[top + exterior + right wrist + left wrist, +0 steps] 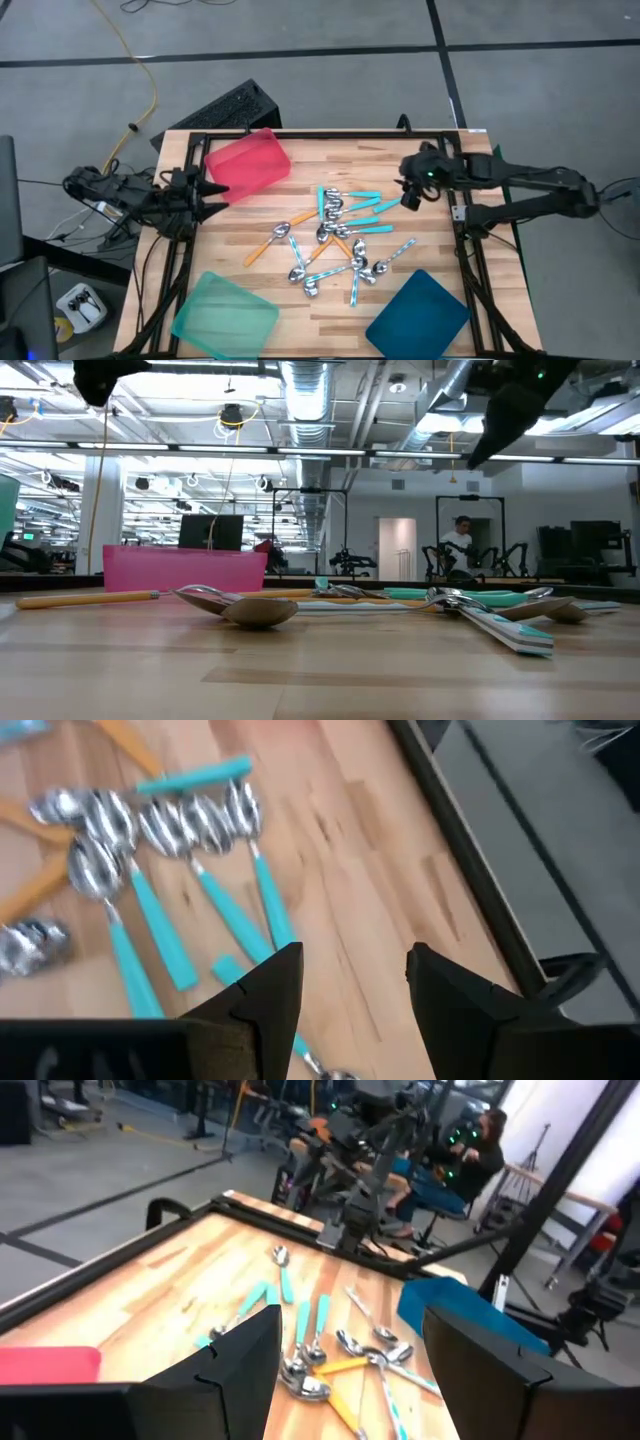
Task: Sort silverware by color (type)
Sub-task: Put the blue spoon into the light blue bin
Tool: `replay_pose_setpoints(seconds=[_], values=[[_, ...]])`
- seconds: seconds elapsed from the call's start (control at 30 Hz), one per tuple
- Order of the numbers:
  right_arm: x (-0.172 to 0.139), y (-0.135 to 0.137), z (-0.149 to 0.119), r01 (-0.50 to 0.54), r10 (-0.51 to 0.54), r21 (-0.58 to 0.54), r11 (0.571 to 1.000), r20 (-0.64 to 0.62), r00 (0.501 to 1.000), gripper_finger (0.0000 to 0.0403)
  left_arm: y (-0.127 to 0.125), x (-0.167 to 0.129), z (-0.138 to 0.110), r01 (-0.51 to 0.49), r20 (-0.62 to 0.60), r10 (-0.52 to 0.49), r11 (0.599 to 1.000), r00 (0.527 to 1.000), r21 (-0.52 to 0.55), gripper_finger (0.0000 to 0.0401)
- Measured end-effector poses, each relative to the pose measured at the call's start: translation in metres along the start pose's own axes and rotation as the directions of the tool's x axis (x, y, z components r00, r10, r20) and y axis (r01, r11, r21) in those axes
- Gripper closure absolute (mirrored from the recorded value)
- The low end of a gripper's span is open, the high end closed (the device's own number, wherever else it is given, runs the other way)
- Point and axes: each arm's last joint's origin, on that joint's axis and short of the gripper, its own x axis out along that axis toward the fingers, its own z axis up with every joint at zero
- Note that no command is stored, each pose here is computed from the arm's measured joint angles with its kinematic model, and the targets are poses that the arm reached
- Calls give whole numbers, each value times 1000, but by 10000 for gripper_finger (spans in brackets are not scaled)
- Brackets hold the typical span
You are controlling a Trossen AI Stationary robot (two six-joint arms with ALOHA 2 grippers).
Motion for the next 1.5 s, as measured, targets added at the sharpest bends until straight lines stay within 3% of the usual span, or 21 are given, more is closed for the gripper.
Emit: replay_pose_setpoints(seconds=[0.2, 0.37, 0.83, 1.17, 1.5], values=[[24, 7, 3, -18, 12, -61, 998, -99, 995, 202, -7, 2, 9, 52, -76, -50, 998, 996, 24, 175], [48, 17, 3, -92, 68, -106, 990, -207, 976, 202, -11, 7, 8, 47, -125, -40, 997, 991, 56, 175], [104, 38, -9, -236, 118, -208, 949, -461, 880, 202, -18, 27, -3, 16, -230, 18, 989, 973, 145, 175], [136, 43, -34, -280, 101, -249, 927, -554, 826, 202, -23, 38, -8, 7, -274, 46, 982, 961, 190, 175], [149, 27, -43, -273, 117, -222, 936, -536, 836, 202, -25, 48, -13, -56, -278, 121, 971, 953, 231, 175]])
